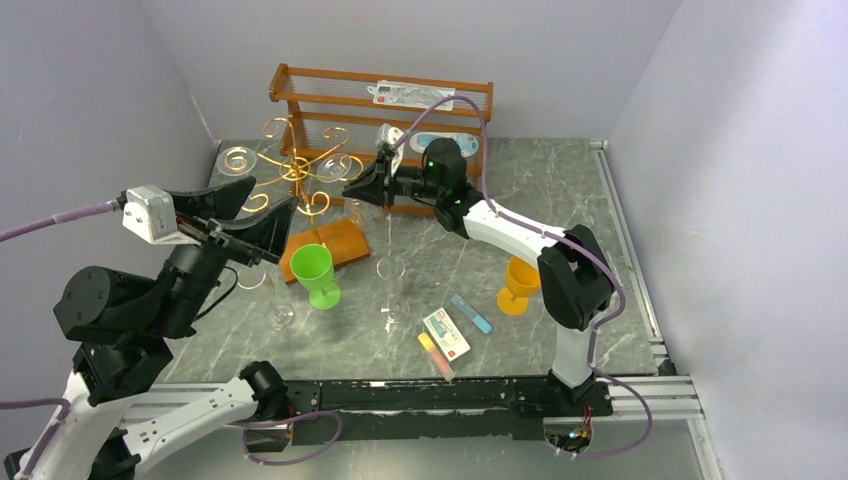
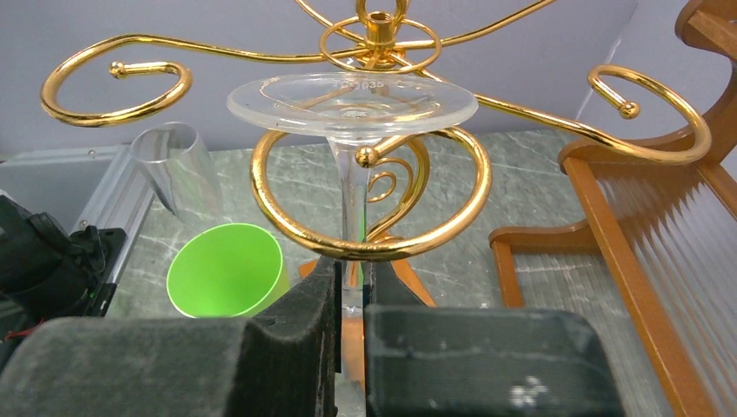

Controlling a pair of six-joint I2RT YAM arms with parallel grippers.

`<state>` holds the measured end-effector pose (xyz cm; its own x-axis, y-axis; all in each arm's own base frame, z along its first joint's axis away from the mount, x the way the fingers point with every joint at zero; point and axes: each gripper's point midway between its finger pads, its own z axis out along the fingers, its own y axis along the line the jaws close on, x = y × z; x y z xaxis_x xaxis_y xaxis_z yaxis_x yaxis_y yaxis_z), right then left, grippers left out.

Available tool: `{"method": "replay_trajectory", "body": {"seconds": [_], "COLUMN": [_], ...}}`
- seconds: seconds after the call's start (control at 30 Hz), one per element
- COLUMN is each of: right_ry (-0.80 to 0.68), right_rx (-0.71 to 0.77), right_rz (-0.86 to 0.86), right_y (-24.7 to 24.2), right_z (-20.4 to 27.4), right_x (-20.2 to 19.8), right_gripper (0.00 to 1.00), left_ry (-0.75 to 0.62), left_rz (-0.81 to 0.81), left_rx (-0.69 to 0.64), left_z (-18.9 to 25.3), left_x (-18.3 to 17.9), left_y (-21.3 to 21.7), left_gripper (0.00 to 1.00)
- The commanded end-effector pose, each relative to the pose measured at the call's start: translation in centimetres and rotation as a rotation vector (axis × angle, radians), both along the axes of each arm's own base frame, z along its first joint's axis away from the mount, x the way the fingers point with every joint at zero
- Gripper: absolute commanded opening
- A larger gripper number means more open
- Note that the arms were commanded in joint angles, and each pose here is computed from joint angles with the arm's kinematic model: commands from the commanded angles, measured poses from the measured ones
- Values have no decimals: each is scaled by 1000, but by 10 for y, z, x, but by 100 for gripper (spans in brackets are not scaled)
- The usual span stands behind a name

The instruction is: Place the wine glass upside down on the wine glass rack

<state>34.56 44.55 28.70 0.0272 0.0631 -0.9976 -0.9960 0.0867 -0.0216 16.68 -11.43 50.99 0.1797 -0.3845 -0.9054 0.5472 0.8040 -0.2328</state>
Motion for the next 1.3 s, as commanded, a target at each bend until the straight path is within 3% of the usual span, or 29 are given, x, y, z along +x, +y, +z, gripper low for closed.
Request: {"method": "replay_trajectory", "body": {"seconds": [0.0, 0.53, 0.8, 1.17, 1.27], "right_ry": [-76, -84, -22, 47, 66], "right_rx": [65, 189, 179, 102, 87], "right_rz": [-33, -170, -227, -179, -179], "right_y": [-10, -36, -35, -20, -21], "right_z": [29, 48, 38, 15, 11], "right_x": [-2, 6, 24, 30, 30], "right_gripper": [0, 0, 0, 15, 25], "left_ry": [12, 31, 36, 42, 42], "left_rz": [6, 23, 24, 30, 34], "left_rx": [10, 13, 18, 26, 32], "left_z": [-4, -10, -11, -14, -14], "left_x": [3, 5, 5, 6, 7], "left_y": [-3, 0, 0, 1, 1], "left_gripper": [85, 85, 85, 86, 86]}}
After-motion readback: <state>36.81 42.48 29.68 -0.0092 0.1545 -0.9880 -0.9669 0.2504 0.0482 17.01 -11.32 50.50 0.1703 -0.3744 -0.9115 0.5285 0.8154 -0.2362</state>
